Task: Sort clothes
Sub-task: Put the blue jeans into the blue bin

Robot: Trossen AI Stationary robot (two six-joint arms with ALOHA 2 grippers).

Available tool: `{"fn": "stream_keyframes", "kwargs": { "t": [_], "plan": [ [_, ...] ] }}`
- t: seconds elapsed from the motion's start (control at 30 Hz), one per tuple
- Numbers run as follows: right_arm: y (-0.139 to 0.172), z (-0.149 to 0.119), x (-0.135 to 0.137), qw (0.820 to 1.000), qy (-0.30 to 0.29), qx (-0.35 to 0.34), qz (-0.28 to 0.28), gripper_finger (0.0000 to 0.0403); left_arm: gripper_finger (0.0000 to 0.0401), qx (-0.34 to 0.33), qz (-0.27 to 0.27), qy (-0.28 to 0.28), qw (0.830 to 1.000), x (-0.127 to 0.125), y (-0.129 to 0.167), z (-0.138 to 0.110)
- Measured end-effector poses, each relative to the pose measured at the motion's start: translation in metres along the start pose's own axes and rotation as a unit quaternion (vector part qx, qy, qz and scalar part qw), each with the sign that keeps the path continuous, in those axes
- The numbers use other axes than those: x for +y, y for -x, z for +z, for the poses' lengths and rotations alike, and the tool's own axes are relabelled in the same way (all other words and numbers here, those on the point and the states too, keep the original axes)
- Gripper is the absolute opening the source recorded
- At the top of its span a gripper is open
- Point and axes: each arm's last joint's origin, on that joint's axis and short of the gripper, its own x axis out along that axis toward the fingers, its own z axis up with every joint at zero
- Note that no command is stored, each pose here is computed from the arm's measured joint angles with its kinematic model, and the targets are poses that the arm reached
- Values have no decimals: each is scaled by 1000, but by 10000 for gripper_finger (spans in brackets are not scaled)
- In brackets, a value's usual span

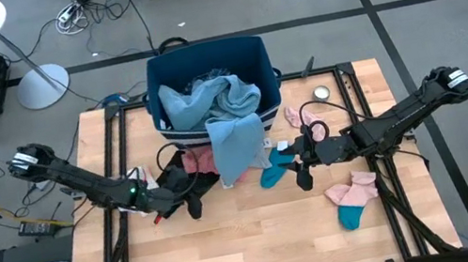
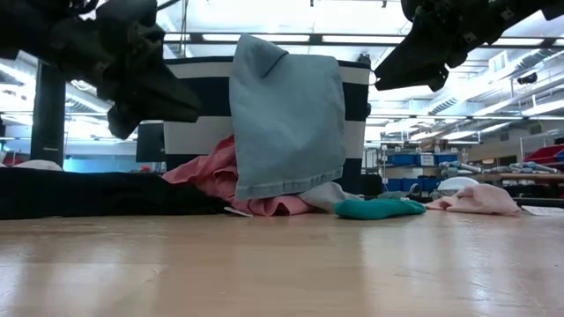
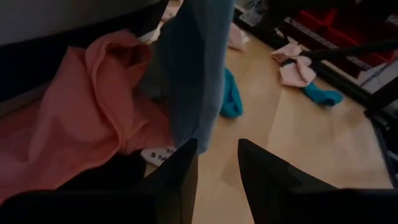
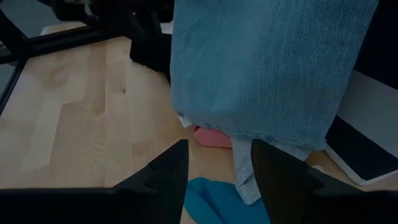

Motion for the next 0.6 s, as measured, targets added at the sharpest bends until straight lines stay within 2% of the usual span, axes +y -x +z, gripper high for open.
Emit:
{"fn": "stream_keyframes", "kwargs": {
  "t": [0.2, 0.37, 0.6],
  "plan": [
    [0, 0, 0, 1000, 0, 0, 0, 175, 119, 1, -8, 2, 1000, -1, -4, -3],
    [0, 0, 0, 1000, 0, 0, 0, 175, 119, 7, 3, 0, 1000, -3, -15, -4],
    [0, 0, 0, 1000, 0, 0, 0, 175, 119, 0, -10, -5, 1000, -4, -33, 1]
  ]
}}
